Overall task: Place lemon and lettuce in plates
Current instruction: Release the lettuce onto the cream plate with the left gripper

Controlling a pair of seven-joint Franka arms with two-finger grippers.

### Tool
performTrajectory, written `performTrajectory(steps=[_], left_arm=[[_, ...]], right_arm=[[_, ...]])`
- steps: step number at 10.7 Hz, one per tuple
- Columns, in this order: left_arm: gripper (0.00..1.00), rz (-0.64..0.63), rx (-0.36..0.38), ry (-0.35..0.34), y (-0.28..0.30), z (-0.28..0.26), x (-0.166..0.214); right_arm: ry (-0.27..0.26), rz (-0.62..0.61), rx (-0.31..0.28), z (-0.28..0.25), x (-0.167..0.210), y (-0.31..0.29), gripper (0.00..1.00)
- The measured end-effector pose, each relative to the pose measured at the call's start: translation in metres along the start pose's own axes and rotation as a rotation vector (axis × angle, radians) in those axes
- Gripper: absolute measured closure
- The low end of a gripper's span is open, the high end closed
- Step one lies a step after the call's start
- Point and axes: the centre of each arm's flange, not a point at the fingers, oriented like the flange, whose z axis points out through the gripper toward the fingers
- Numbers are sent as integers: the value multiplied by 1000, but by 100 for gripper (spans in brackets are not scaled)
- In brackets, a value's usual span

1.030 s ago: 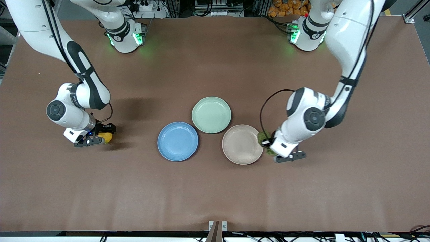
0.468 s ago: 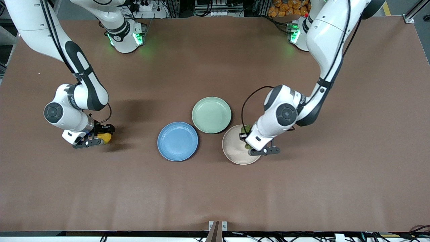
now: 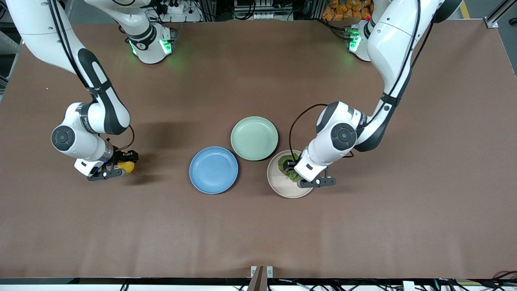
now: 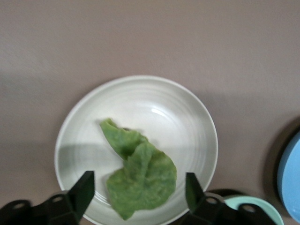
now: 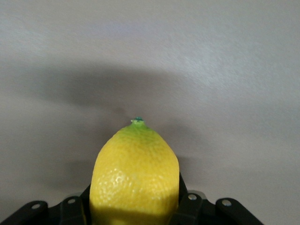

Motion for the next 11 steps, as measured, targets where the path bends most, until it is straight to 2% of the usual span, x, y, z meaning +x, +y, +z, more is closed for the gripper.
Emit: performTrajectory(steps=[1, 3, 5, 7, 8, 11], left_arm=[[0, -27, 6, 18, -17, -7, 14], [0, -104, 38, 57, -68, -29, 47], [0, -162, 82, 90, -113, -51, 70], [0, -193, 108, 122, -143, -78, 84], [0, -201, 127, 103, -154, -88, 85], [0, -204, 218, -51, -172, -90, 62]], right_arm=[[-12, 0, 2, -7, 7, -11, 39], [-17, 30, -2, -25, 25, -47, 39], [4, 43, -10, -37, 39, -95, 39], [24, 54, 18, -45, 47, -145, 39], [34, 58, 41, -49, 50, -163, 39], [45, 80, 56, -52, 57, -208, 39]])
